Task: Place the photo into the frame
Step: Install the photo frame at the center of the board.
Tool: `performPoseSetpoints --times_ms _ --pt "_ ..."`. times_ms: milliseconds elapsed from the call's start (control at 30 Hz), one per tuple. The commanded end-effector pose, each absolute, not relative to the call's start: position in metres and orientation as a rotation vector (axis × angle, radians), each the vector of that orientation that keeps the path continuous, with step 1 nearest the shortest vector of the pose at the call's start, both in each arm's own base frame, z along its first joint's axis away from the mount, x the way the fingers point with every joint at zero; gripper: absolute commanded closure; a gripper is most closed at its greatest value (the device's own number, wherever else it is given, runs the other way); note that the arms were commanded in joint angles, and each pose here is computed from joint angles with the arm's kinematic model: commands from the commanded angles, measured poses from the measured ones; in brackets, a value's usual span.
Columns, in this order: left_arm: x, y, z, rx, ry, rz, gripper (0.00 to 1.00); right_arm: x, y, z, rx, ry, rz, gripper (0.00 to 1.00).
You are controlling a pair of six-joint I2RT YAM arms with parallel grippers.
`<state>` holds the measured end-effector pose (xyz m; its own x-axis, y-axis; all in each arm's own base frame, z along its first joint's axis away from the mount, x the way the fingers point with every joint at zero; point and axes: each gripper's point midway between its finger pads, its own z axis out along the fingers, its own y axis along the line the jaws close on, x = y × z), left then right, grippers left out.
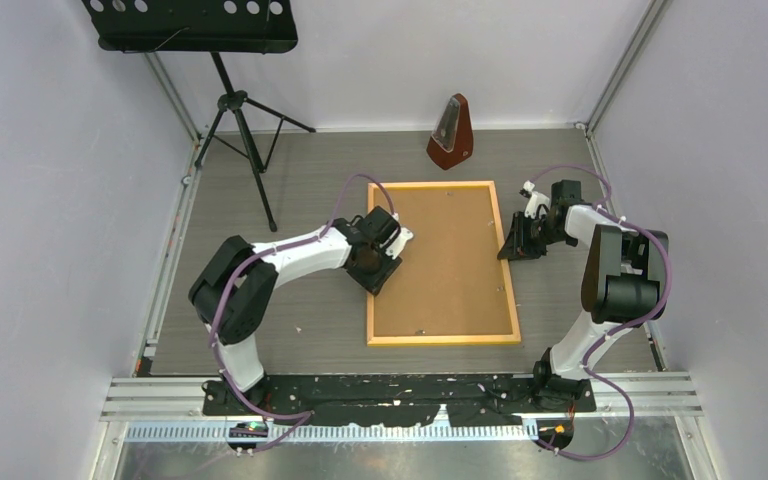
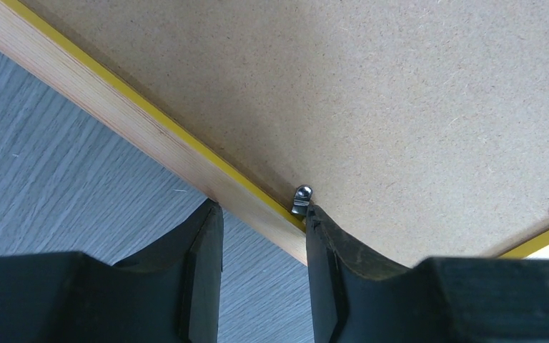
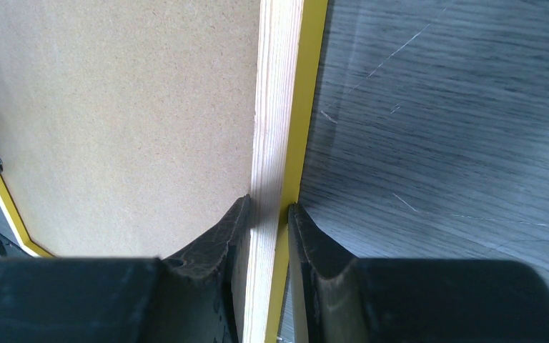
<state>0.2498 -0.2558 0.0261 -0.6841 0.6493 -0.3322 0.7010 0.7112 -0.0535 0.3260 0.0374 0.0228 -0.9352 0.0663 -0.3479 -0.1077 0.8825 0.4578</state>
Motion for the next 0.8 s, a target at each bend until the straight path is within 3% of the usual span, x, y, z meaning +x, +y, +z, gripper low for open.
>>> performPoseSetpoints --times_ms 0,33,167,267,500,767 --pt "0.261 -0.260 0.037 1.096 2.519 -0.248 0.92 0.332 0.043 0.027 -0.045 2.663 0.733 0.94" --pt "0.262 -0.260 0.040 1.090 2.509 -0.246 0.87 0.332 0.043 0.027 -0.044 2.665 0.733 0.94" --pt "0.263 -0.261 0.048 1.061 2.507 -0.251 0.52 0.332 0.043 0.027 -0.044 2.665 0.735 0.94" --pt "0.262 -0.263 0.052 1.044 2.519 -0.269 0.39 0.332 0.043 0.027 -0.047 2.665 0.735 0.94" --pt "0.261 -0.264 0.059 1.035 2.514 -0.290 0.25 0.331 0.043 0.028 -0.048 2.663 0.736 0.94" --pt "0.275 -0.252 0.072 0.933 2.552 -0.351 0.23 0.335 0.037 0.032 -0.105 2.669 0.664 0.94"
